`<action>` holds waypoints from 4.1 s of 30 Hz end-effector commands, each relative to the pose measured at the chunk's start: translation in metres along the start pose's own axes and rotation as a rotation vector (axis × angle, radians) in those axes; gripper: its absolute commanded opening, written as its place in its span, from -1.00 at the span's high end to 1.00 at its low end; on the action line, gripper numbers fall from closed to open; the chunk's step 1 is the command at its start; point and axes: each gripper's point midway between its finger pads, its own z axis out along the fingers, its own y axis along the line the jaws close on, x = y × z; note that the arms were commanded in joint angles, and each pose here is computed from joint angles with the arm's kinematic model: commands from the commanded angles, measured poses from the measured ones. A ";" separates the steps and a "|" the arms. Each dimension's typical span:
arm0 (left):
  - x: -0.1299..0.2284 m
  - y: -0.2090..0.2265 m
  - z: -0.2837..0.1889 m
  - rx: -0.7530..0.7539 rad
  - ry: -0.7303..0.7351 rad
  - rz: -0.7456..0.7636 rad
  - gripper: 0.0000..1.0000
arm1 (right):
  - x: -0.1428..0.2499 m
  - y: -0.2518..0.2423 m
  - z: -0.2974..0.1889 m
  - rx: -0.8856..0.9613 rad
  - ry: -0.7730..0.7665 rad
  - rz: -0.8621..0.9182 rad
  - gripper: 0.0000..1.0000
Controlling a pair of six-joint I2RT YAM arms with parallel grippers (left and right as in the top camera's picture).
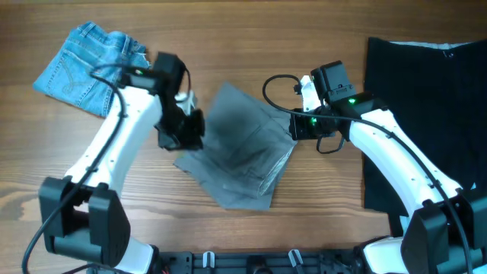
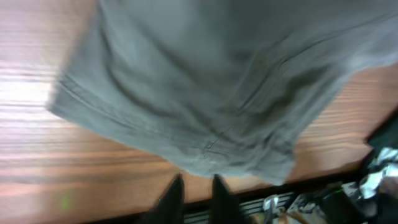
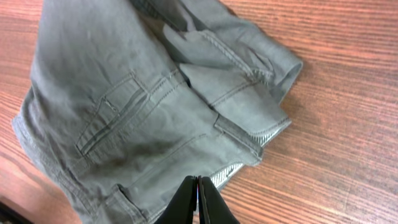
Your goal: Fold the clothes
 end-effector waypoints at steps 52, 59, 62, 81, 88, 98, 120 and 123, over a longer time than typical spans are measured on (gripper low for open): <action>-0.012 0.045 0.077 0.365 -0.008 -0.369 -1.00 | 0.046 -0.026 0.134 -0.034 0.289 0.052 0.83; -0.009 0.050 0.111 0.414 -0.048 -0.517 -1.00 | 0.049 -0.028 0.138 -0.031 0.301 0.056 0.85; -0.010 0.037 0.119 0.432 -0.066 -0.505 -0.99 | 0.049 -0.028 0.138 -0.031 0.302 0.057 0.85; -0.042 0.001 0.116 0.428 -0.270 -0.336 0.92 | 0.051 -0.026 0.120 -0.024 0.312 0.061 0.91; -0.060 0.005 0.027 0.495 -0.346 -0.228 0.92 | 0.030 0.001 0.042 -0.059 0.169 -0.026 0.91; -0.110 0.006 -0.210 0.646 -0.838 -0.073 0.92 | 0.009 0.034 -0.041 -0.112 -0.084 -0.087 0.90; -0.233 0.244 -0.165 0.451 -1.039 -0.422 -0.49 | 0.027 0.030 -0.042 -0.096 -0.012 -0.044 0.90; -0.219 0.267 -0.169 0.451 -1.036 -0.472 -0.82 | 0.026 0.030 -0.042 -0.097 -0.017 -0.045 0.90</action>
